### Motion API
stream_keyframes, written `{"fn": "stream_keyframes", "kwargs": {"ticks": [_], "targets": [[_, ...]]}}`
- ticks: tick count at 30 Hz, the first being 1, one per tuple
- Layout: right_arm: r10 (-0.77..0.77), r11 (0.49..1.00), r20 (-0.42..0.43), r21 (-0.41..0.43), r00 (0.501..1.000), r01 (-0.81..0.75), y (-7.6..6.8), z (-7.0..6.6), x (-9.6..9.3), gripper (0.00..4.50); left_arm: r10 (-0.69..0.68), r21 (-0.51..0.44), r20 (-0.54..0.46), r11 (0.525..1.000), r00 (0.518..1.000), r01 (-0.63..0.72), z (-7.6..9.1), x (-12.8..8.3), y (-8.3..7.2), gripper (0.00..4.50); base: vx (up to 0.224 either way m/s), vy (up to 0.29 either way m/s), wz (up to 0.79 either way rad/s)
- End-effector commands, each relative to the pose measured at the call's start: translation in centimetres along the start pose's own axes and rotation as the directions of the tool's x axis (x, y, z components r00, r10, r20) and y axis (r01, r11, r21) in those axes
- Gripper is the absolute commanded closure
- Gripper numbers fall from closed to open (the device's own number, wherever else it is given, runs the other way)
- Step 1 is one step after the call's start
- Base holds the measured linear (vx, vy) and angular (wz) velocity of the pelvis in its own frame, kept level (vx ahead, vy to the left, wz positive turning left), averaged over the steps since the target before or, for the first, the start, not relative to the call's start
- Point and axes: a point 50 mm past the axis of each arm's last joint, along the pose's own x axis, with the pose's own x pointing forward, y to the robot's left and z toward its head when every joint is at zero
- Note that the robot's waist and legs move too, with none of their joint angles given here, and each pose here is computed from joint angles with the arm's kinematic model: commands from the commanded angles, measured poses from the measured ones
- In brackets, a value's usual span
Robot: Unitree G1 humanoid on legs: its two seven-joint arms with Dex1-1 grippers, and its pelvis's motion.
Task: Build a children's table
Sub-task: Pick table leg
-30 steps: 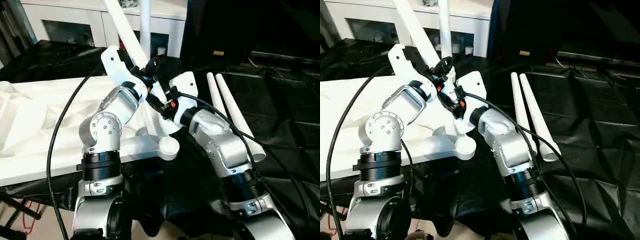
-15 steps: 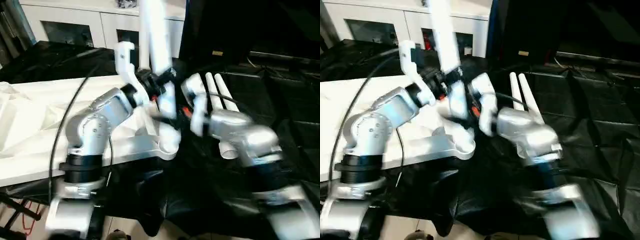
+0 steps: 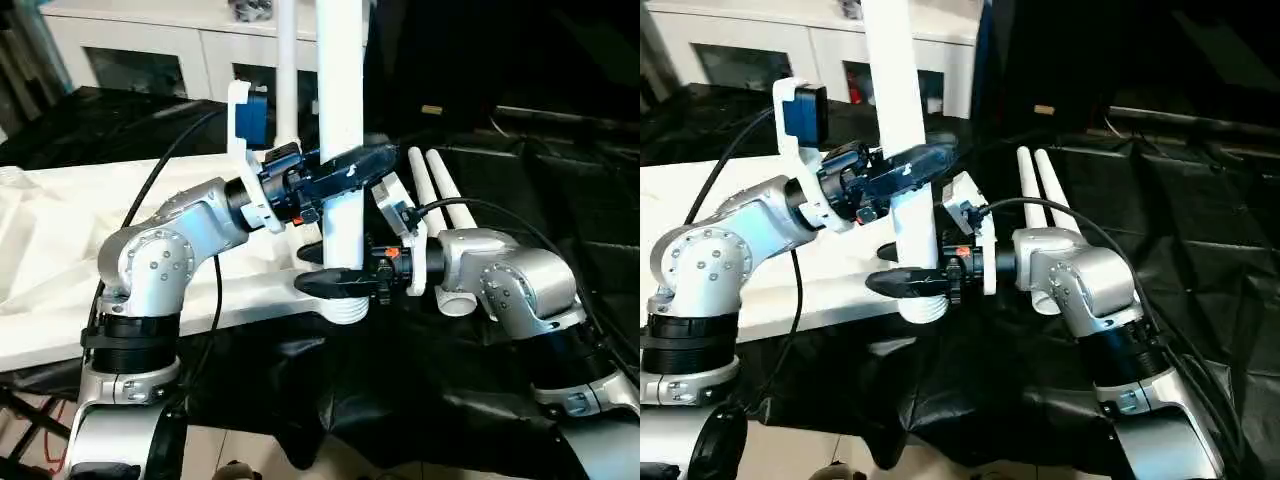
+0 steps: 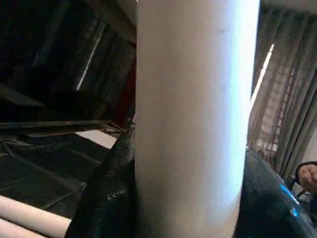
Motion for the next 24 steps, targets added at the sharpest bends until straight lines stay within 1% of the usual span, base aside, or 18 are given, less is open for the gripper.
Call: {"fn": "stream_keyframes", "kwargs": {"ticks": [1,2,6,8,9,10,11,13,14,15,17,18,20,22,24], "targets": [[-0.023,1.000,-0.011,0.012,1.000,0.023,-0.2,0.1,-0.2,2.07,-0.127,-0.005,0.000,0.992,0.992,0.127,0.1,0.9,-1.3,2.62,0.000,0.000,0.00],[-0.023,1.000,-0.011,0.012,1.000,0.023,-0.2,0.0,-0.2,2.23,-0.127,-0.005,0.001,0.992,0.992,0.127,0.2,0.9,-1.3,2.62,0.000,0.000,0.00],[-0.024,1.000,0.001,0.020,1.000,0.024,-0.2,0.0,-0.1,2.38,-0.130,-0.008,0.008,0.991,0.991,0.130,0.3,0.7,-1.3,2.62,0.000,0.000,0.00],[-0.034,0.999,0.021,0.020,0.999,0.034,-0.2,0.1,0.0,2.43,-0.129,-0.011,0.013,0.992,0.992,0.129,0.3,0.6,-1.3,2.62,0.000,0.000,0.00],[-0.055,0.998,0.045,0.019,0.997,0.054,-0.3,0.3,0.2,2.44,-0.126,-0.016,0.020,0.992,0.992,0.126,0.4,0.6,-1.3,2.62,0.000,0.000,0.00],[-0.057,0.998,0.047,0.019,0.997,0.056,-0.3,0.3,0.2,2.44,-0.125,-0.016,0.020,0.992,0.992,0.126,0.4,0.6,-1.3,2.62,0.000,0.000,0.00],[-0.079,0.997,0.065,0.017,0.995,0.078,-0.5,0.5,0.3,2.46,-0.106,-0.024,0.027,0.994,0.994,0.107,0.3,0.6,-1.1,2.62,0.000,0.000,0.00],[-0.090,0.996,0.073,0.017,0.993,0.089,-0.5,0.5,0.4,2.48,-0.098,-0.025,0.029,0.995,0.995,0.099,0.3,0.6,-1.0,2.62,0.000,0.000,0.00],[-0.105,0.995,0.087,0.015,0.991,0.104,-0.5,0.6,0.6,2.48,-0.073,-0.011,0.038,0.997,0.997,0.073,0.3,0.5,-0.9,2.62,0.000,0.000,0.00],[-0.109,0.994,0.091,0.014,0.990,0.108,-0.5,0.6,0.7,2.49,-0.061,-0.004,0.041,0.998,0.997,0.061,0.3,0.5,-0.8,2.27,0.000,0.000,0.00],[-0.154,0.988,0.110,0.001,0.982,0.154,-0.7,0.8,0.9,2.51,-0.009,0.032,0.051,0.999,0.999,0.007,0.3,0.5,-0.5,1.92,0.000,0.000,0.00],[-0.243,0.969,0.133,-0.009,0.961,0.246,-1.4,1.0,1.0,2.51,0.071,0.066,0.063,0.995,0.995,-0.075,0.3,0.5,0.0,1.92,0.000,0.000,0.00],[-0.330,0.941,0.154,-0.024,0.931,0.338,-2.1,1.2,1.1,2.52,0.182,0.113,0.059,0.976,0.981,-0.188,0.2,0.6,0.7,1.88,0.000,0.000,0.00],[-0.384,0.919,0.166,-0.020,0.908,0.393,-2.4,1.3,1.2,2.52,0.254,0.133,0.057,0.956,0.965,-0.260,0.1,0.7,0.9,1.87,0.000,0.000,0.00],[-0.397,0.912,0.176,-0.033,0.901,0.408,-2.5,1.4,1.5,2.52,0.321,0.129,0.075,0.936,0.944,-0.328,0.1,0.9,1.1,1.87,0.000,0.000,0.00]]}}
